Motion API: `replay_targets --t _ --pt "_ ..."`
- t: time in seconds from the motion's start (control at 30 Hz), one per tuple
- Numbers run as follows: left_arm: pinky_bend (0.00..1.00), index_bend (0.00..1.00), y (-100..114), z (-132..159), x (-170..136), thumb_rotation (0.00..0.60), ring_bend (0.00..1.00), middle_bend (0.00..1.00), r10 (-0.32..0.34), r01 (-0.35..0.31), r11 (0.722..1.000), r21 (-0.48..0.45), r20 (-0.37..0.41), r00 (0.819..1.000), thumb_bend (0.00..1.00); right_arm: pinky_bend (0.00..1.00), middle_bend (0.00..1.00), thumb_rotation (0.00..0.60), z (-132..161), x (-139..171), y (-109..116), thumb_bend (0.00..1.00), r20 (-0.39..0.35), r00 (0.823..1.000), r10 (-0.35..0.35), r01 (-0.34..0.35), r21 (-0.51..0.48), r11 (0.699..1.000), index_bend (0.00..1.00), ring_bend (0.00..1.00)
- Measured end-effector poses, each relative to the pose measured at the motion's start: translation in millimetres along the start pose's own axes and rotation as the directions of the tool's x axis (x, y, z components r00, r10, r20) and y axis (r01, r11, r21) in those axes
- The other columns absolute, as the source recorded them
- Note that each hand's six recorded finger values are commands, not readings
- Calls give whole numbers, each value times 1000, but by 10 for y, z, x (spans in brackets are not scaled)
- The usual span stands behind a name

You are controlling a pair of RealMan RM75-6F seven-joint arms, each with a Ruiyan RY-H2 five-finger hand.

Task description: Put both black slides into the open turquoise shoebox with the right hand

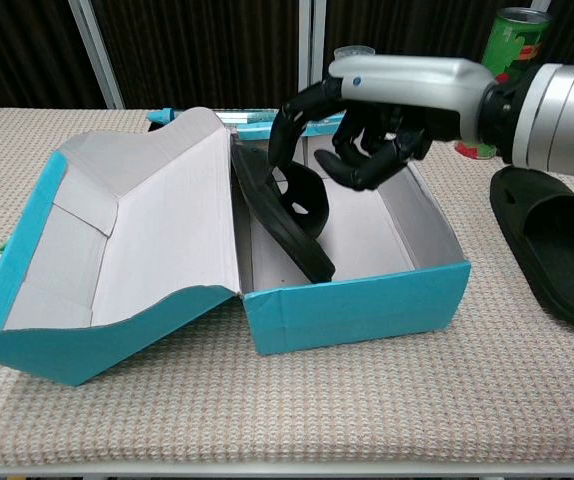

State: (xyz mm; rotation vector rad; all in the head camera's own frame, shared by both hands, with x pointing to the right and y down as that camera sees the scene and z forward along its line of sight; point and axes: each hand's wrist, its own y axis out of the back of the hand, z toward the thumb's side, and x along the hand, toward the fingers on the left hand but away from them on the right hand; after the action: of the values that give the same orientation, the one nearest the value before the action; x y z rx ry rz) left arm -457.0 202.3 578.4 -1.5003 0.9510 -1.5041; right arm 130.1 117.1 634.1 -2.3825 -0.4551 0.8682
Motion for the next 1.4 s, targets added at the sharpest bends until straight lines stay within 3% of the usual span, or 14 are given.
replay_targets --t 0.13,0.63,1.17,1.3,1.4 --pt "53 224 -2 -9 -14 600 82 142 -3 3 1000 1 -5 1000 0 1000 318 600 22 -15 -115 626 -4 999 45 -45 16 999 354 756" --pt "53 224 -10 -35 -31 600 83 142 -5 5 1000 -2 -13 1000 0 1000 334 600 -5 -30 -158 625 8 998 59 -60 39 997 354 759" --pt "54 224 -38 -38 -23 600 83 141 -9 9 1000 -3 -12 1000 0 1000 326 600 -193 -85 -453 610 59 992 113 -114 13 993 354 762" --pt "53 224 -38 -43 -16 600 83 142 -9 9 1000 -5 -13 1000 0 1000 297 600 -184 -85 -441 555 53 994 100 -100 -12 995 326 760" --pt "53 224 -37 -43 -15 600 83 141 -8 8 1000 -5 -12 1000 0 1000 204 600 -142 -67 -383 421 35 997 70 -68 -42 997 203 745"
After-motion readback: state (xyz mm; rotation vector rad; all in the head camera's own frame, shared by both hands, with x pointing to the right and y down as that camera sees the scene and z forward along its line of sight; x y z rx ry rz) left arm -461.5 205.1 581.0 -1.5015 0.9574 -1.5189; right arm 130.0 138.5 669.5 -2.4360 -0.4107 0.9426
